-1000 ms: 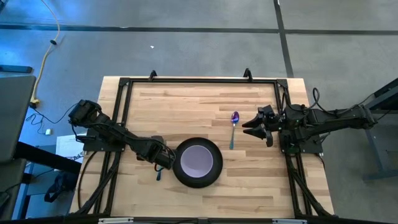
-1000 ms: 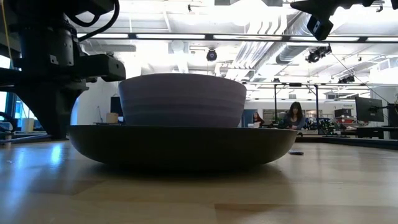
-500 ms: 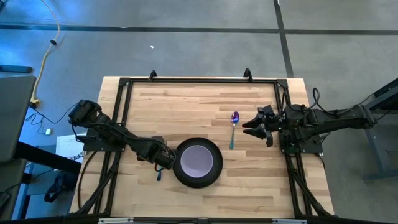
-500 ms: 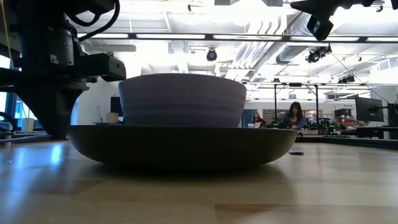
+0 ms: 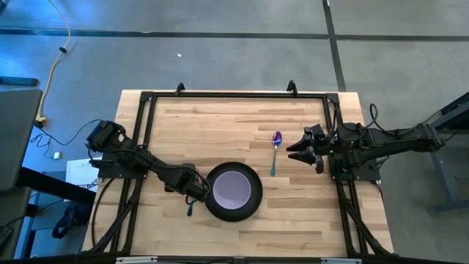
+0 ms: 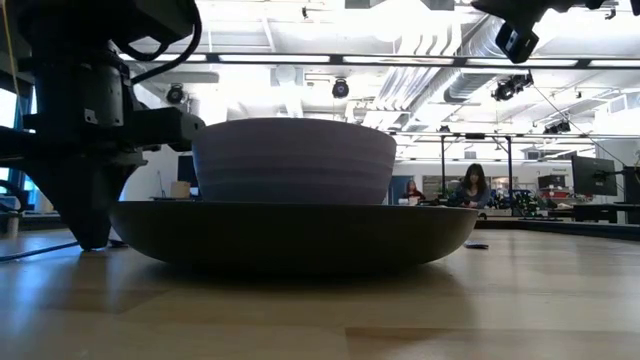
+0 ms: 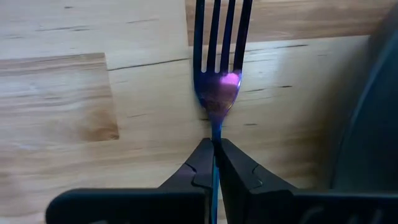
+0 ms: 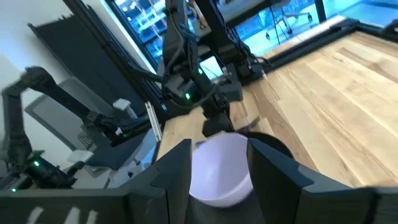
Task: Set table place
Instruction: Put the violet fork to the left side of the black plate
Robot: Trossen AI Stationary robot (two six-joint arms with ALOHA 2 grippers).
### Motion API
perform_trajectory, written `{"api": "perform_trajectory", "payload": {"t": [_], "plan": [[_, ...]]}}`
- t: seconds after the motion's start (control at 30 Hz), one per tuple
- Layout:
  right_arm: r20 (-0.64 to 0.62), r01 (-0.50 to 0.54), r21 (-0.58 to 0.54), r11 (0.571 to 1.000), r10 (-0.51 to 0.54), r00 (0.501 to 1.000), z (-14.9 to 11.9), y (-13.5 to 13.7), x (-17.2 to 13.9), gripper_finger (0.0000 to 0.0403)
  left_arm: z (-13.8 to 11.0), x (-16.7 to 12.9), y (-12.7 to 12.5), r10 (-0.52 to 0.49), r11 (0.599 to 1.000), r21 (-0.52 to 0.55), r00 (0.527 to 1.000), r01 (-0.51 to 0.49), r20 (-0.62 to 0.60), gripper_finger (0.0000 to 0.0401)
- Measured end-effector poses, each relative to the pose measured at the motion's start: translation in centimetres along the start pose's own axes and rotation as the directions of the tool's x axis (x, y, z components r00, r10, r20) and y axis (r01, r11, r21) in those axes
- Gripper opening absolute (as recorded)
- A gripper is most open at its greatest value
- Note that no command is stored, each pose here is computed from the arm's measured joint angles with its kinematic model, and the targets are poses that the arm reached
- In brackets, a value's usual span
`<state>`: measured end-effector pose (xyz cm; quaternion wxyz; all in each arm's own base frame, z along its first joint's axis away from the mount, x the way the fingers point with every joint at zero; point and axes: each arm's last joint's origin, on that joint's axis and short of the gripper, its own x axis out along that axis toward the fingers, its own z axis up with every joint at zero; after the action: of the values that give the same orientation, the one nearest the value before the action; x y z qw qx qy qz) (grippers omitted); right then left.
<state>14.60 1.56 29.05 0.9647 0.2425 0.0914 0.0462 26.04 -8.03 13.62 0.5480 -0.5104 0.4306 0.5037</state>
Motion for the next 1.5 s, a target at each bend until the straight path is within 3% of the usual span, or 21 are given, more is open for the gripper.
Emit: {"api": "perform_trajectory", "payload": {"t": [0.5, 0.97, 1.5], "plan": [[0.001, -0.002, 0.000, 1.000, 0.002, 1.000, 0.01, 0.03, -0.37, 0.0147, 0.02, 0.00, 0.06, 0.007, 1.000, -0.026, 1.000, -0.007, 0.001, 0.0001], [-0.001, -0.001, 0.000, 1.000, 0.001, 1.000, -0.01, 0.01, -0.38, 0.0147, 0.03, 0.01, 0.04, 0.003, 1.000, -0.024, 1.000, -0.003, 0.004, 0.0043], [-0.002, -0.001, 0.000, 1.000, 0.001, 1.000, -0.02, 0.01, -0.38, 0.0147, -0.01, -0.01, -0.05, -0.005, 1.000, 0.006, 1.000, 0.005, 0.001, 0.0046]]}}
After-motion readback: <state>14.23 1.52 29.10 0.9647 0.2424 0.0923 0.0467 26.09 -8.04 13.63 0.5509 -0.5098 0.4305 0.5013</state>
